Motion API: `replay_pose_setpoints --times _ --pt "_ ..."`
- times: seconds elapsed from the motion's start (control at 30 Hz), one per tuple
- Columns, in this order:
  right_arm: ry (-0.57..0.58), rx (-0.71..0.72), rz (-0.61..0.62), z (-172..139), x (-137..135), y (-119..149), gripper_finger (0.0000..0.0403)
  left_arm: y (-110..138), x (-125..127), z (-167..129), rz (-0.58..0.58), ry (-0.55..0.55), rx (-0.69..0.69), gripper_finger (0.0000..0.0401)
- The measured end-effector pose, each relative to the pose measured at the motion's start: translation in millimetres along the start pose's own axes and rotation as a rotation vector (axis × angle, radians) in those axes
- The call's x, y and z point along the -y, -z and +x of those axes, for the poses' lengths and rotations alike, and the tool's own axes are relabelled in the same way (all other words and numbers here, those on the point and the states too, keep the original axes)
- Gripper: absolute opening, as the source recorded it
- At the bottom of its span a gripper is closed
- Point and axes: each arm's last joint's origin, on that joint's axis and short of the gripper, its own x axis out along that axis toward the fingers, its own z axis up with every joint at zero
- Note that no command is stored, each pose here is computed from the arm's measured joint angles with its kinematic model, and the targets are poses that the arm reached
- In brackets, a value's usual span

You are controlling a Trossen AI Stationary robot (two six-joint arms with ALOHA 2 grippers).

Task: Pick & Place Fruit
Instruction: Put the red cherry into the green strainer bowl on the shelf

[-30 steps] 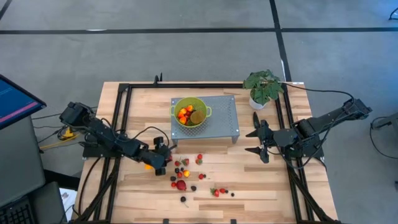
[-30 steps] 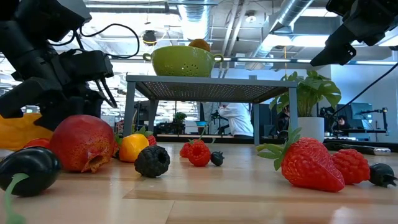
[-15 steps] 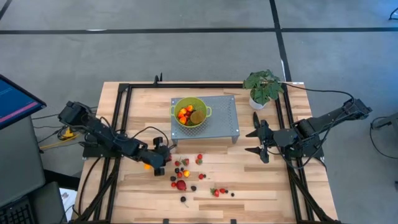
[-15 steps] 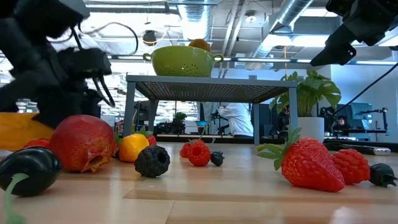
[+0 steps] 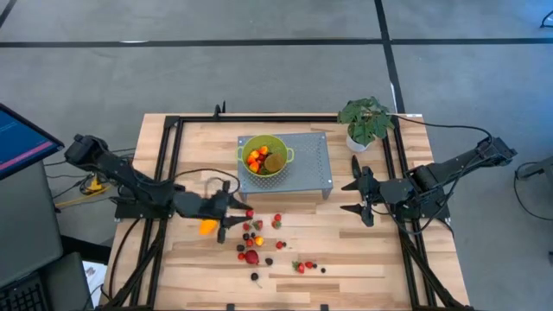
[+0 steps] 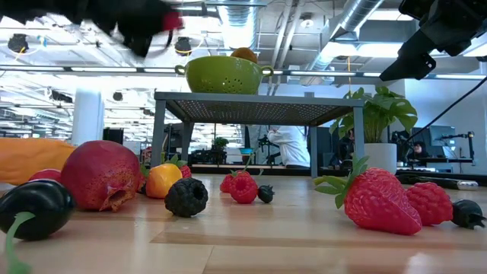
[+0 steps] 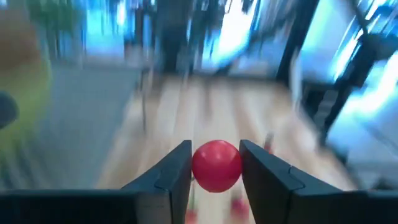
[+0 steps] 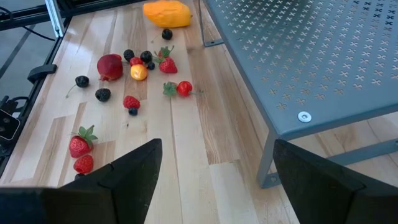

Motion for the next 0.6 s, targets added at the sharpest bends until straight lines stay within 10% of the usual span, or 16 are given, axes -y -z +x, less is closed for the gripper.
replay_pose_setpoints --times 0.27,0.6 --pt "0.0 0.0 0.0 0 0 0 0.0302 -49 -23 -6 0.199 -0.132 0.413 0.0114" --pt "-0.001 0.0 0.0 0 0 0 0.0302 -47 -85 11 0.261 -0.42 0.363 0.0129"
